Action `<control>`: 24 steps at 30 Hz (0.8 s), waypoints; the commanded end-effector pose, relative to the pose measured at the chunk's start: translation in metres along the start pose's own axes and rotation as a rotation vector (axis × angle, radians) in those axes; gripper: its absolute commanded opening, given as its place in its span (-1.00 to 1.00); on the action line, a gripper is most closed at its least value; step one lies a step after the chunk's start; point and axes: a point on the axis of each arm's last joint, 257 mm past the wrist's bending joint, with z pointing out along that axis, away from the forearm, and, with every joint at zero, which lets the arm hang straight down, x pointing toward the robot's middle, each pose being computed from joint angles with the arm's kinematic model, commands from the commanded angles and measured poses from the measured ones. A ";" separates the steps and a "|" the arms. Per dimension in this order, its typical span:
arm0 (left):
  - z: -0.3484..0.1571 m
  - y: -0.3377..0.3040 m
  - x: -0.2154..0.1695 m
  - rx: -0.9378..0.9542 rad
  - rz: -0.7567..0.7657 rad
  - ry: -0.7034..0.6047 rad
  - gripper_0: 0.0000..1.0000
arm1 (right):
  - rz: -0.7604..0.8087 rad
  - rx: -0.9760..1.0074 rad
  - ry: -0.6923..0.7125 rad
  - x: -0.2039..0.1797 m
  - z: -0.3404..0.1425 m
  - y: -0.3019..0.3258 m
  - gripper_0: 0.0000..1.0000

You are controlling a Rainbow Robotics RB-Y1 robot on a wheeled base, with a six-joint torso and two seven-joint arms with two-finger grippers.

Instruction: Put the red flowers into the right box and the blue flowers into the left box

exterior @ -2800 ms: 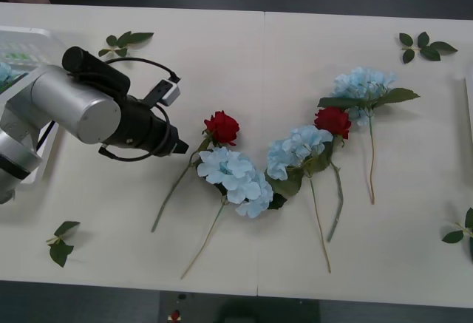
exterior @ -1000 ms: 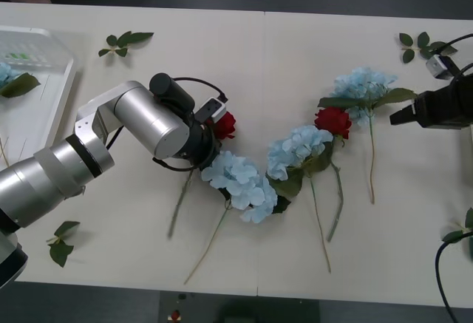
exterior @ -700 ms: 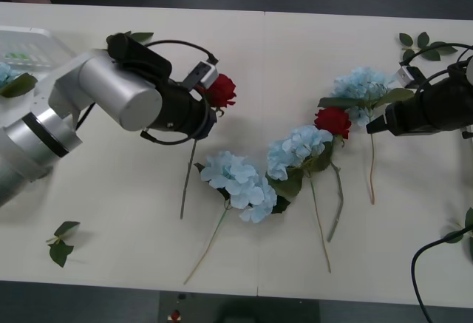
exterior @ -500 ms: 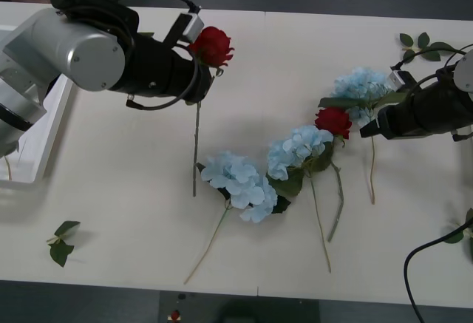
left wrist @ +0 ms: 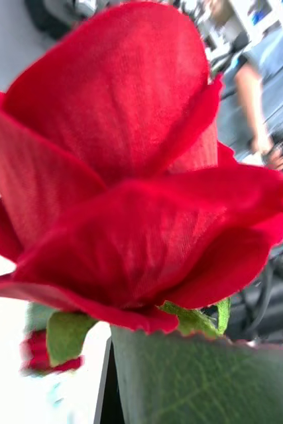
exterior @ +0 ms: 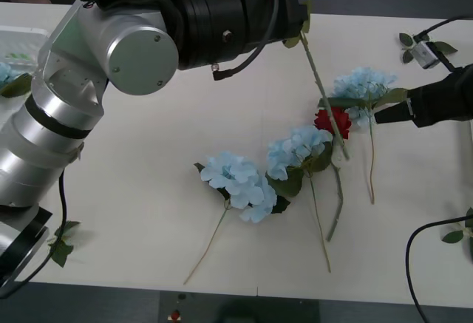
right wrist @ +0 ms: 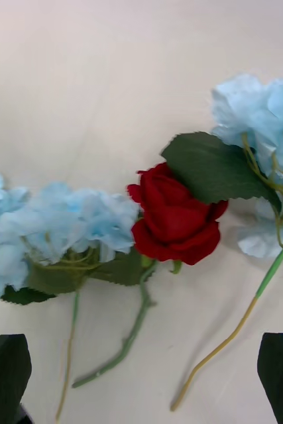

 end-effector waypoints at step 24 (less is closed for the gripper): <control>0.018 -0.105 -0.045 0.129 0.135 -0.149 -1.00 | -0.156 -0.576 -0.301 -0.056 -0.120 0.138 1.00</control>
